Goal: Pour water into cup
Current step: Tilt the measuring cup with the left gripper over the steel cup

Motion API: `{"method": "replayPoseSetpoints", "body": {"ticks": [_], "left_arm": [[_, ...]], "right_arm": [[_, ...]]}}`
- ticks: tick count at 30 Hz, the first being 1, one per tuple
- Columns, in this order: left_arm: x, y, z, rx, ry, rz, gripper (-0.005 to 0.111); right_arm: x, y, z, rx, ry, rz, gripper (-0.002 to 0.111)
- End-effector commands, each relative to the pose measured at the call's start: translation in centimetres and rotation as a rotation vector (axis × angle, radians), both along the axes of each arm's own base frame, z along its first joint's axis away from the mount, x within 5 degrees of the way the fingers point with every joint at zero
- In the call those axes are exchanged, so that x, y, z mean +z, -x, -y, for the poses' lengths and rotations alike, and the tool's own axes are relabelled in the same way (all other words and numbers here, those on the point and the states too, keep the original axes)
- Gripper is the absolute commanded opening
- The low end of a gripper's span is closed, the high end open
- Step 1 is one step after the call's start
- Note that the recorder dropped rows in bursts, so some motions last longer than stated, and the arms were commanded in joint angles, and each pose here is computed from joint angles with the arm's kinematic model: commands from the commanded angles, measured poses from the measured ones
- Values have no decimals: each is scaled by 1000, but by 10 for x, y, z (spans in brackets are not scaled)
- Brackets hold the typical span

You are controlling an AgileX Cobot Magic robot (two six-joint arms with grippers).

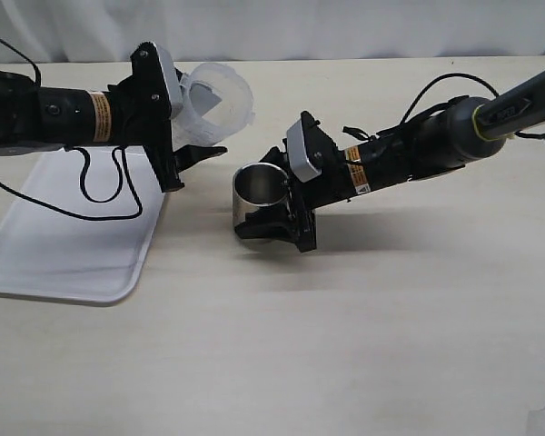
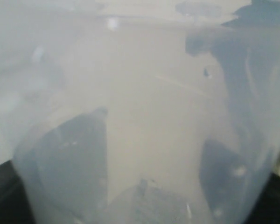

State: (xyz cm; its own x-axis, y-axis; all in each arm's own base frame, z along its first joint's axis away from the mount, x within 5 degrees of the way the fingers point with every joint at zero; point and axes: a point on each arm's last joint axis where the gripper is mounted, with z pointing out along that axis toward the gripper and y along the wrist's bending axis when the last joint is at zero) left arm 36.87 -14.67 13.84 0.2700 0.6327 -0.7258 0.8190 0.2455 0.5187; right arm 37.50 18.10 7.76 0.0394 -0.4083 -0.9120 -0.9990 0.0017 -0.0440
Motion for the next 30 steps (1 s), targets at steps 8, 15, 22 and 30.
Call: {"method": "replayPoseSetpoints", "body": {"ticks": [8,15,22,30], "left_arm": [[10,-5,1,-7,-5,119,0],[10,-5,1,-28,-30,155,0],[9,0,17,-56,-92,204,0],[8,1,24,-29,-105,206,0]], "right_arm": [[5,0,-2,-1,-39,7,4],[-2,-2,-1,-10,-8,26,4],[-4,-1,0,-4,5,30,4],[-5,-1,0,-8,19,9,4]]}}
